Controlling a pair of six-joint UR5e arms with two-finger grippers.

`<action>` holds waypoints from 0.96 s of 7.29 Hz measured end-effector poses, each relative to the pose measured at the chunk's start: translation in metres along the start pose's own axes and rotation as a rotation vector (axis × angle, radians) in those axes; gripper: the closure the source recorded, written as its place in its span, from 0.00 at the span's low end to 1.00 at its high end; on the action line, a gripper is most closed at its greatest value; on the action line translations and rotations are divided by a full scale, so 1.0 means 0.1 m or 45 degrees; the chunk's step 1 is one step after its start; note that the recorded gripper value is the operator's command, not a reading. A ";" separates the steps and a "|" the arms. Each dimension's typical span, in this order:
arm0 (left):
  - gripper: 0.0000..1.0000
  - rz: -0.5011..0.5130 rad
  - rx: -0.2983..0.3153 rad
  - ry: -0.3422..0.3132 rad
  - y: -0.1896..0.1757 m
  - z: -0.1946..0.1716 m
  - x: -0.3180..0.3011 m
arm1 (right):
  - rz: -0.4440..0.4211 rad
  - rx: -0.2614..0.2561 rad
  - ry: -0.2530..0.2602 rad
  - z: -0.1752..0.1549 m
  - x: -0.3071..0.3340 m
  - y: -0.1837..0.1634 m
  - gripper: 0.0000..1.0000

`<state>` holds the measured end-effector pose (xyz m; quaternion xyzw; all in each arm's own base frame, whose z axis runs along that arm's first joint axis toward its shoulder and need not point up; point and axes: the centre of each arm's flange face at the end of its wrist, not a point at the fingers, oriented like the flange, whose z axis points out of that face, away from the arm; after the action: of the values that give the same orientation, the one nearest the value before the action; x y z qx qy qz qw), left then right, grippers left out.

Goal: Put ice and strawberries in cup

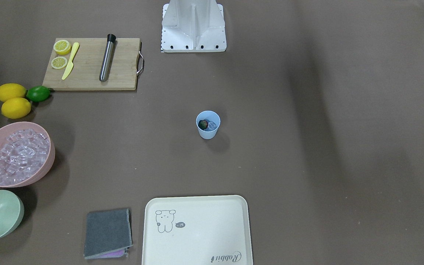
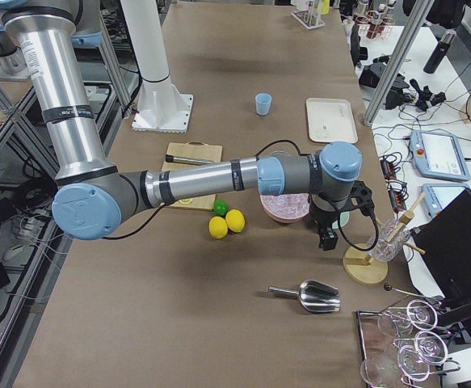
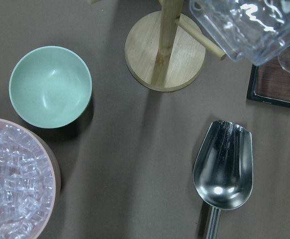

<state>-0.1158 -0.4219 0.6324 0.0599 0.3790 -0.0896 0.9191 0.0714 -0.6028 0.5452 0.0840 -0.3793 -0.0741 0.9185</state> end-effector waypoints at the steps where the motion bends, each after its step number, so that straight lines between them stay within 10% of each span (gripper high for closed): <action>1: 0.02 0.020 0.025 -0.003 0.01 -0.03 0.01 | -0.003 0.002 0.002 -0.01 -0.01 -0.01 0.01; 7: 0.02 0.084 0.092 0.004 0.18 0.03 -0.05 | -0.012 0.021 -0.005 -0.09 -0.10 -0.02 0.01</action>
<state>-0.1136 -0.4039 0.6389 0.1057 0.3749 -0.0728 0.9181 0.0705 -0.6021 0.5316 0.0934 -0.3812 -0.0756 0.9166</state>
